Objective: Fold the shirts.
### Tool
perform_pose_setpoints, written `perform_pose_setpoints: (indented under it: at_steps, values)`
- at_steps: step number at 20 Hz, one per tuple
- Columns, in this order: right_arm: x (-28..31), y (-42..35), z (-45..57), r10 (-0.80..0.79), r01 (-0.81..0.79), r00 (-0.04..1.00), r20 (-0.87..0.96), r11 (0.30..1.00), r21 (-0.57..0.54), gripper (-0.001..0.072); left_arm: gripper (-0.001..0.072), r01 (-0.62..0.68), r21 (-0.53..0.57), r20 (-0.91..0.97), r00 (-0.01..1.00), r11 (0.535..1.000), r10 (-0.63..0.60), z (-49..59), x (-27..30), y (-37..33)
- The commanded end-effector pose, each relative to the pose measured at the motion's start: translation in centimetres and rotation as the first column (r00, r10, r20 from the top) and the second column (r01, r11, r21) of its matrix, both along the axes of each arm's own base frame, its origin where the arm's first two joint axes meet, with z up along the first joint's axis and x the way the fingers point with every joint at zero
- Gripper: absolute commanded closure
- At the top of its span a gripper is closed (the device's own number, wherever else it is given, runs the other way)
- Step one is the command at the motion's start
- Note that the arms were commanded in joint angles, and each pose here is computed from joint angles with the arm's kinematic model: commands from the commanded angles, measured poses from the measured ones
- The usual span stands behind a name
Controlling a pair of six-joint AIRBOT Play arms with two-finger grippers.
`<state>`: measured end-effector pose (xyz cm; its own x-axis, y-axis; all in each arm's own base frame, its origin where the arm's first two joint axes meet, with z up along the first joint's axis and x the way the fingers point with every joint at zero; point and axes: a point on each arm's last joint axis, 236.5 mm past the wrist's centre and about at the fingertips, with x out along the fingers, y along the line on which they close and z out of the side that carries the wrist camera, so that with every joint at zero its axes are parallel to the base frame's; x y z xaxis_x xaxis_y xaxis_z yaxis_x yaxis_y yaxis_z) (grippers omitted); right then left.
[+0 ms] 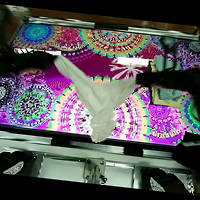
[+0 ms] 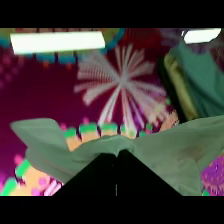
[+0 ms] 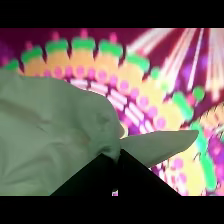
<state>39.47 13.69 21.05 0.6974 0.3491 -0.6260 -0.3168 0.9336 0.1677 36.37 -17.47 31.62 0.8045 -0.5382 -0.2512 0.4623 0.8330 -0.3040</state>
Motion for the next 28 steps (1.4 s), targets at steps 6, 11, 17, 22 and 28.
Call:
perform_pose_setpoints:
  at_steps: [6,11,17,22,28]
  values:
    - [-16.2,-3.9,32.3,-0.126,-0.095,0.647,0.752,0.965,0.244,0.063,0.0677,-0.027,-0.162,0.693,0.708,0.986,0.134,30.8,-19.0,7.1]
    - [-15.6,-4.3,29.5,-0.097,-0.041,0.717,0.691,0.983,0.181,0.063,0.0676,-0.239,-0.028,0.586,0.783,0.971,0.209,26.3,-15.9,10.0]
    - [-6.3,-3.0,26.8,-0.115,0.004,0.753,0.648,0.985,0.17,0.063,0.0675,-0.26,0.216,0.283,0.939,0.941,0.194,14.1,-9.2,9.6]
    - [4.8,-2.0,28.8,-0.287,-0.022,0.57,0.77,0.931,0.363,0.063,0.0675,-0.169,0.364,-0.002,0.983,0.916,0.182,1.2,-5.2,8.5]
    - [17.1,3.3,6.1,-0.249,0.113,0.928,0.275,0.896,0.429,0.063,0.0676,-0.06,0.426,-0.398,0.884,0.903,0.247,-17.5,-5.4,8.3]
